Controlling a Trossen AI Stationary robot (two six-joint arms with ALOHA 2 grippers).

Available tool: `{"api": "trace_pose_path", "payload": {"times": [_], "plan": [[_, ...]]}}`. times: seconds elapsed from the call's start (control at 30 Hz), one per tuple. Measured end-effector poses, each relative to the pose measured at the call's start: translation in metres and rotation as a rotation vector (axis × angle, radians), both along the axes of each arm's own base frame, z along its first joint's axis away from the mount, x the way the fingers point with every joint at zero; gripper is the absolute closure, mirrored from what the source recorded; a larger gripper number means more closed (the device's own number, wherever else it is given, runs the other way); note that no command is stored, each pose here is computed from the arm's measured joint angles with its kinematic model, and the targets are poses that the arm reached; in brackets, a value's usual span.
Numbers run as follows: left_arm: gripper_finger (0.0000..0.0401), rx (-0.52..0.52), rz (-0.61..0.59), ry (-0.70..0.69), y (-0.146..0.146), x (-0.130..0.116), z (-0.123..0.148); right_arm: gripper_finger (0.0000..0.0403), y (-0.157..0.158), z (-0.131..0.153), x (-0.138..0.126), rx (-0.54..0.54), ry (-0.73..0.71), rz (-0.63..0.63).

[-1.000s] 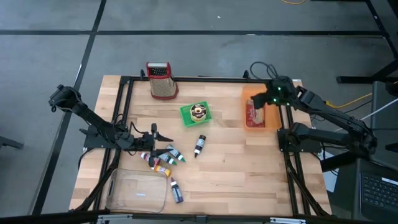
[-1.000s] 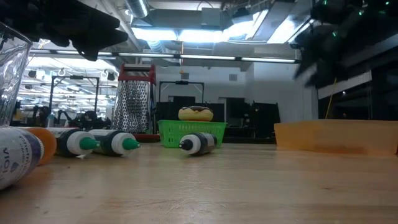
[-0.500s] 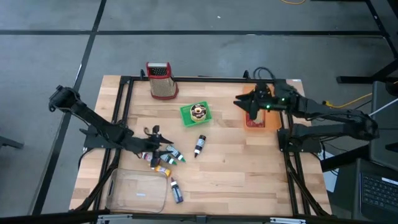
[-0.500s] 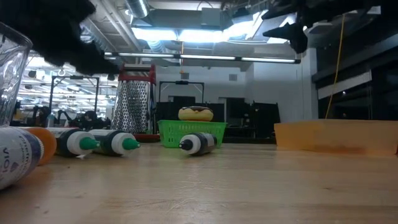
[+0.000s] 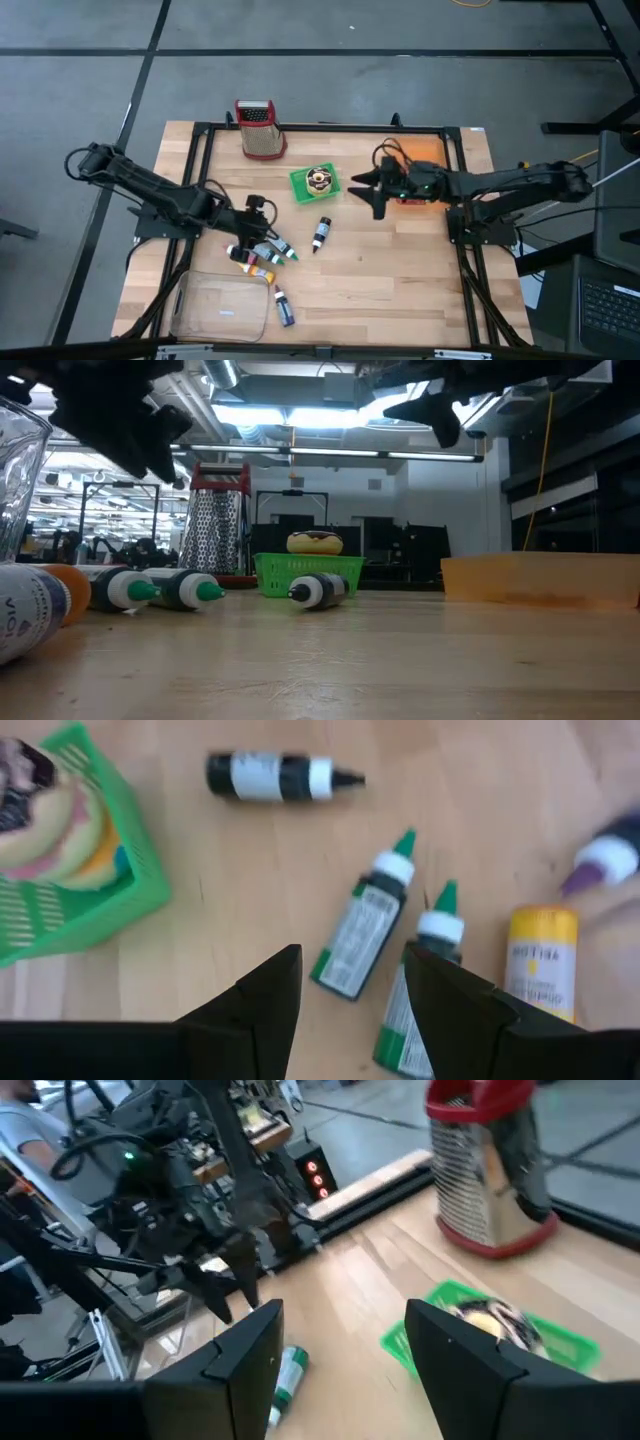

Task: Pick & Place Food Item
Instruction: Put the top green food coloring bottle into the transparent bin

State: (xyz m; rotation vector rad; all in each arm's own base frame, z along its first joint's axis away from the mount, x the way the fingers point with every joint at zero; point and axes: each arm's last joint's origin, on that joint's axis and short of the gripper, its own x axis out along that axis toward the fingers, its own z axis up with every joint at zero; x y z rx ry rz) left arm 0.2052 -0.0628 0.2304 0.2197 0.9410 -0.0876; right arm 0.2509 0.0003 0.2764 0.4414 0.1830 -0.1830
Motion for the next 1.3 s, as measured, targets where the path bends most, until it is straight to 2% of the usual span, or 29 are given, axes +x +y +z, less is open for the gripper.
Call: {"api": "trace_pose_path", "payload": {"times": [0.2,0.5,0.77,1.03,1.3], "plan": [[0.0226,0.039,-0.072,0.152,-0.001,0.016,-0.021,0.0190,0.014,-0.010,0.021,-0.034,-0.056,0.038],[0.0226,0.120,-0.168,0.323,-0.003,0.045,-0.053,0.0190,0.021,-0.011,0.027,-0.051,-0.104,0.057],[0.0226,0.146,-0.169,0.372,0.007,0.056,-0.063,0.0190,0.026,-0.011,0.027,-0.049,-0.104,0.079],[0.0226,0.093,-0.180,0.355,0.015,0.062,-0.065,0.0190,0.034,-0.011,0.026,-0.054,-0.101,0.109],[0.0226,0.073,-0.231,0.357,0.015,0.064,-0.068,0.0190,0.037,-0.011,0.025,-0.060,-0.104,0.079]]}}
